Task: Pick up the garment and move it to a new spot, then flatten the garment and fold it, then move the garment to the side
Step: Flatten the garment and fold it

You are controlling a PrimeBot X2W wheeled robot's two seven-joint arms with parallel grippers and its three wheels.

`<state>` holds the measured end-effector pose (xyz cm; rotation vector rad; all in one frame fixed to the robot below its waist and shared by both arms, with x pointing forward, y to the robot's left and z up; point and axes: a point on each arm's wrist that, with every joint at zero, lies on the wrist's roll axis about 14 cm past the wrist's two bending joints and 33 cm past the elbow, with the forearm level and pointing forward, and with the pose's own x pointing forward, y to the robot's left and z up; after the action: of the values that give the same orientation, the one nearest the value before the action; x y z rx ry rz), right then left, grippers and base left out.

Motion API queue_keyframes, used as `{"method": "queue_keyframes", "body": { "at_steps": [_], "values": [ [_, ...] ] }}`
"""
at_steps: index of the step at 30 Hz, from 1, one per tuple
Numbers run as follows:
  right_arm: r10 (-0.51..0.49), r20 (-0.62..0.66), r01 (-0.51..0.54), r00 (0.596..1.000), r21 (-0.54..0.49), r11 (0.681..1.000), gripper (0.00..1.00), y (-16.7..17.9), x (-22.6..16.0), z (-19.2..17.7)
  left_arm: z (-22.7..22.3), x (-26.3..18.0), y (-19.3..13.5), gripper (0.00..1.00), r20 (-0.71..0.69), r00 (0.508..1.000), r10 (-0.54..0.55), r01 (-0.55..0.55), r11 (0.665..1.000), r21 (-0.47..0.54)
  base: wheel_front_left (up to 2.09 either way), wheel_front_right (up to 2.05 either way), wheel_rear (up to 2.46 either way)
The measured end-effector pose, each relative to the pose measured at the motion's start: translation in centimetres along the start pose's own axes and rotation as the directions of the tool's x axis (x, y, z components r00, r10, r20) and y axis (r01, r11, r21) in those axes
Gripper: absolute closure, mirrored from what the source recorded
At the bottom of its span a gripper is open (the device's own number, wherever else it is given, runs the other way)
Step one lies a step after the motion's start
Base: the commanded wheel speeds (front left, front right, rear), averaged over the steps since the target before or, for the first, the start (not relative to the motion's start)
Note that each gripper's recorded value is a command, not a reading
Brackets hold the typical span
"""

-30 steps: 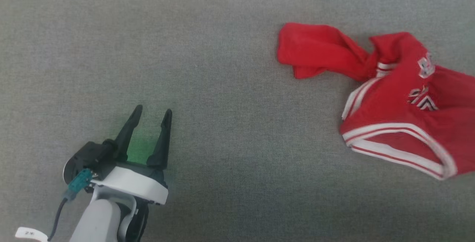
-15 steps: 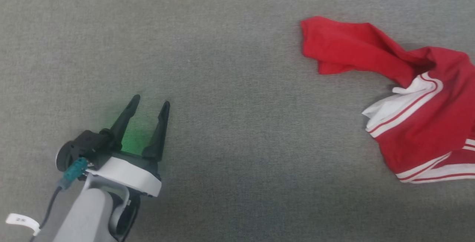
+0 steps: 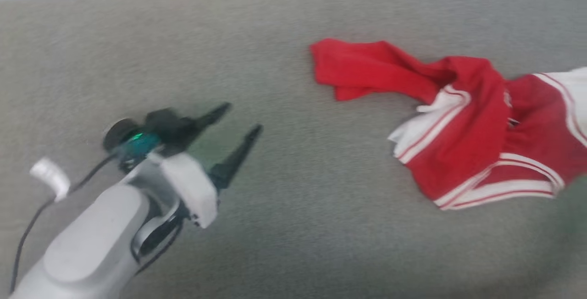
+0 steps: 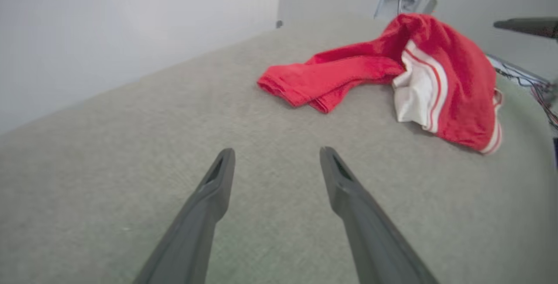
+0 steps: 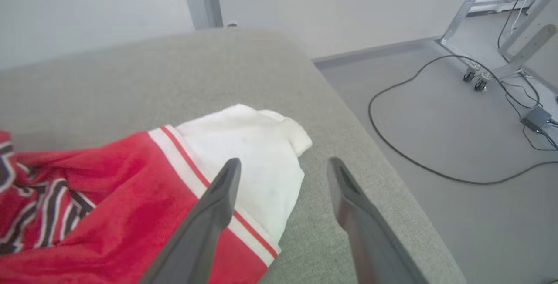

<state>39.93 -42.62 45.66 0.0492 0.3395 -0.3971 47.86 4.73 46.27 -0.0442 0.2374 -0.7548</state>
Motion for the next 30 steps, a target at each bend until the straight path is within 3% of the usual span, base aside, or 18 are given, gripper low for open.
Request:
{"method": "queue_keyframes", "body": {
  "at_steps": [3,6,11,16,27,30],
  "values": [
    [0.029,0.063,-0.032,0.998,0.041,0.999,0.00,1.1,-1.5,0.7,-0.8,1.9,-4.4,0.00,-0.168,0.969,-0.182,0.168,0.981,-0.094,0.00,0.00,0.00],
    [0.051,0.095,-0.058,0.994,0.067,0.996,0.00,2.0,-3.0,0.9,-0.8,3.3,-7.9,0.00,-0.288,0.896,-0.338,0.282,0.934,-0.218,0.00,0.00,0.00],
    [0.047,0.103,-0.056,0.994,0.079,0.995,0.00,2.0,-5.0,0.5,0.3,6.9,-10.9,0.00,-0.395,0.792,-0.465,0.371,0.881,-0.293,0.00,0.00,0.00],
    [0.017,0.094,-0.026,0.995,0.090,0.996,0.00,1.3,-6.3,-0.3,0.7,11.1,-13.6,0.00,-0.434,0.737,-0.518,0.418,0.854,-0.310,0.00,0.00,0.00],
    [-0.054,0.061,0.048,0.997,0.094,0.994,0.00,-0.3,-7.9,-1.9,-2.8,15.1,-16.2,0.00,-0.531,0.656,-0.537,0.446,0.843,-0.301,0.00,0.00,0.00],
    [-0.068,0.049,0.063,0.996,0.098,0.993,0.00,-0.7,-8.1,-2.3,-3.1,15.8,-16.3,0.00,-0.529,0.656,-0.539,0.443,0.842,-0.309,0.00,0.00,0.00]
  ]
}}
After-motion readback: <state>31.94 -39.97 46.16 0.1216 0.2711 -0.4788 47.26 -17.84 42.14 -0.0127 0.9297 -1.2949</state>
